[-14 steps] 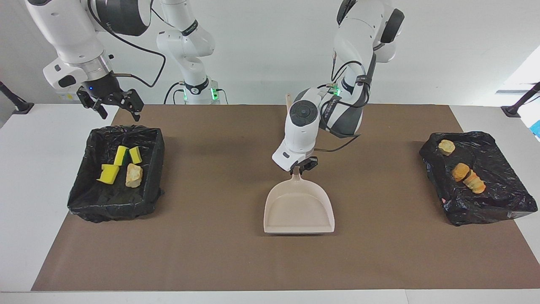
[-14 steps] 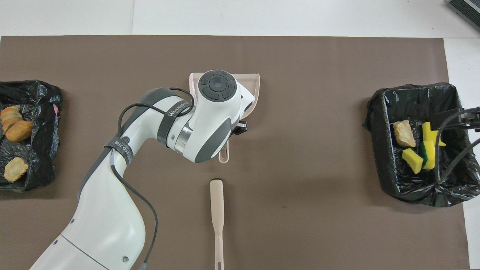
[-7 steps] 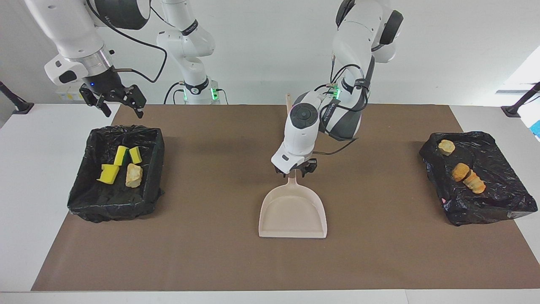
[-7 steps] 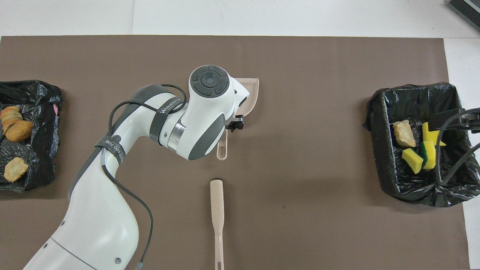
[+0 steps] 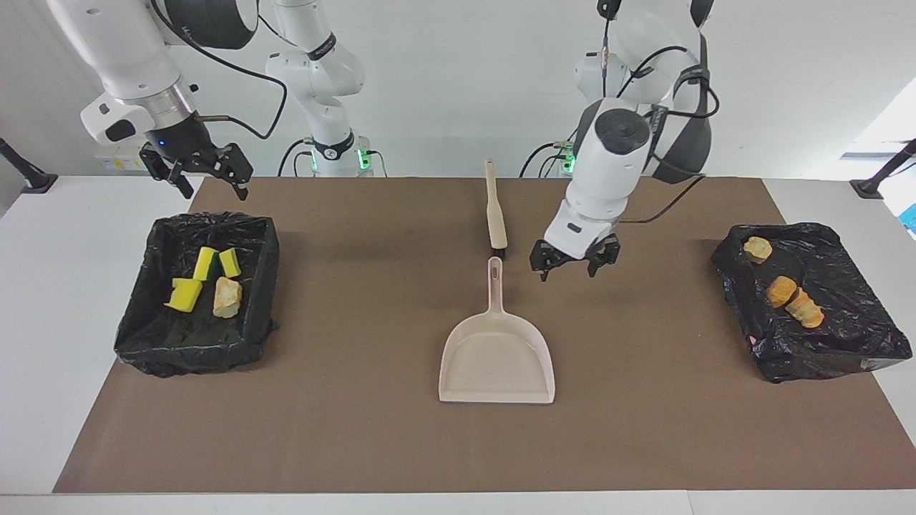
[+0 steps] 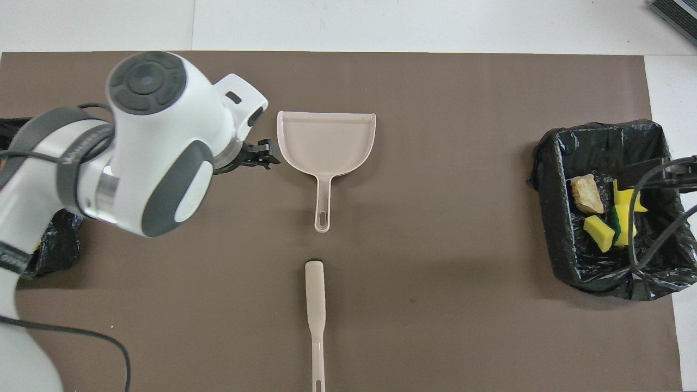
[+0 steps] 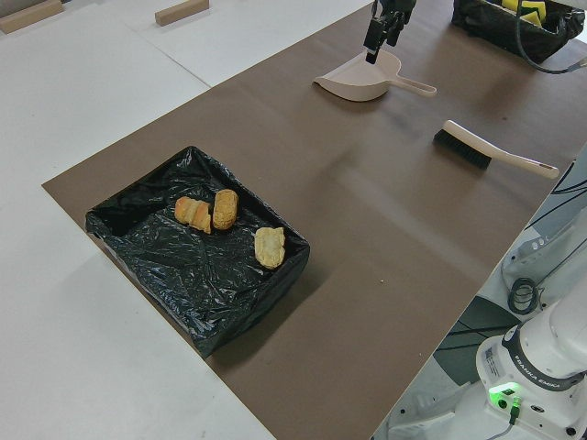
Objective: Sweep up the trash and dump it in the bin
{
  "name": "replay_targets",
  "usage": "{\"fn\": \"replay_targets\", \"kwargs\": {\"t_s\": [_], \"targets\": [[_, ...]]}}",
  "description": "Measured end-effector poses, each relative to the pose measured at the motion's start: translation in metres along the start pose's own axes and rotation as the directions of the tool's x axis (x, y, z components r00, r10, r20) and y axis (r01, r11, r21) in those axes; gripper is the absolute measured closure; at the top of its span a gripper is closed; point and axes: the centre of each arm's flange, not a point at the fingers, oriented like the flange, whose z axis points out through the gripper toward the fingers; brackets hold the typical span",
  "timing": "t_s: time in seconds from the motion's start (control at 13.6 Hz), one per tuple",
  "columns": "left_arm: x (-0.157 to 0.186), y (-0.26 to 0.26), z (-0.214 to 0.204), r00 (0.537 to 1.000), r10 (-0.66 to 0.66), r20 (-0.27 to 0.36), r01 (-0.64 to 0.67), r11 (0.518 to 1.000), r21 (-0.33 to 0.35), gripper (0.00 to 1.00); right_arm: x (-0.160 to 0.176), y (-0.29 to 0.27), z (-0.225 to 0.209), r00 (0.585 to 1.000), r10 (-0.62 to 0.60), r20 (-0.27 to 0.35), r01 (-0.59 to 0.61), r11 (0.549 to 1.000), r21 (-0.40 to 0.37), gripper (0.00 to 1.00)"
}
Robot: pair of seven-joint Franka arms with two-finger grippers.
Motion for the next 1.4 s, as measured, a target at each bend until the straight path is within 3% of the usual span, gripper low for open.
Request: {"fn": "replay_targets", "kwargs": {"t_s": [0.37,0.81,1.4], "targets": [[-0.037,-0.122,-0.089,0.99,0.142,0.012,-0.142,0.99,0.02,0.0,0.0,0.0,0.0,1.0,0.0,0.0,0.0,1.0,0.001,0.0],[-0.088,-0.192,-0.172,0.976,0.217,0.014,-0.217,0.976,0.026,0.0,0.0,0.0,0.0,1.0,0.0,0.0,0.0,1.0,0.001,0.0],[-0.05,-0.199,-0.178,0.98,0.197,0.038,-0.198,0.98,0.016,0.0,0.0,0.0,0.0,1.0,0.0,0.0,0.0,1.0,0.001,0.0]]}}
